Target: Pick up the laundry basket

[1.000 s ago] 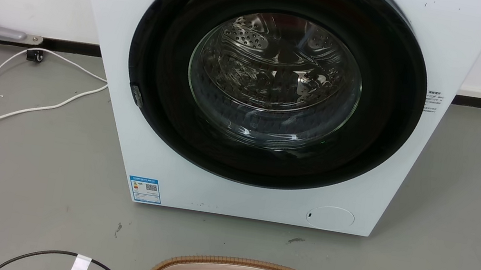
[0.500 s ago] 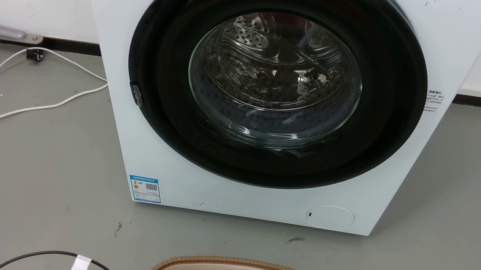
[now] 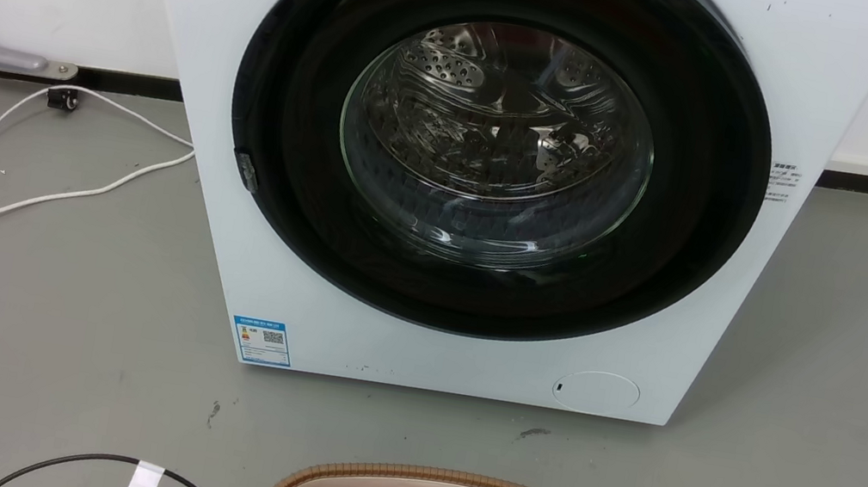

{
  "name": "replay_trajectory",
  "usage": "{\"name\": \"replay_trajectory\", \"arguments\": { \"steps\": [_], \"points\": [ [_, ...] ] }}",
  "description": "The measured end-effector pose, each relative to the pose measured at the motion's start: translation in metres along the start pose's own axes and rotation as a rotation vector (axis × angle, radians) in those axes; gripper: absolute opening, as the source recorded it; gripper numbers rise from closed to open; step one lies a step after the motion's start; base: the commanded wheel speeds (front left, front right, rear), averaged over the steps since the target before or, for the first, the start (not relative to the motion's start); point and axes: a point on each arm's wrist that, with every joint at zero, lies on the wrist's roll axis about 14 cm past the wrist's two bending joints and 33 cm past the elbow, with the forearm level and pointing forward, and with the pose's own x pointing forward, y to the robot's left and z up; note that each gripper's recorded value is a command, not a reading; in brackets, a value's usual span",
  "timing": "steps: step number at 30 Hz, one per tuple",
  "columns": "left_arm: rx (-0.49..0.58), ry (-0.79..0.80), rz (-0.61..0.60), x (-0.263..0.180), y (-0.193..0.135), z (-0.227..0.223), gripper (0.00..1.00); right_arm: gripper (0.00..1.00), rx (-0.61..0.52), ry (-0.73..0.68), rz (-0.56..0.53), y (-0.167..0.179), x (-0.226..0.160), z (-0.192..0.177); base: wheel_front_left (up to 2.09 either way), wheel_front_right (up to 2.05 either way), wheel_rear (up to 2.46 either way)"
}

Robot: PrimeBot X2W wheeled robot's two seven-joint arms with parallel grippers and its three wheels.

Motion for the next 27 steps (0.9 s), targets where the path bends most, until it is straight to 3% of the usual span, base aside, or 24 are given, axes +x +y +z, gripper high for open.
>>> {"name": "replay_trajectory", "arguments": {
  "steps": [27],
  "points": [
    [0.003, 0.0, -0.001, -0.0001, 0.0, -0.0008, 0.0, 0.0, 0.001, -0.001, 0.001, 0.0009, -0.0002, -0.0006, 0.0, 0.0, 0.0]
  ]
}}
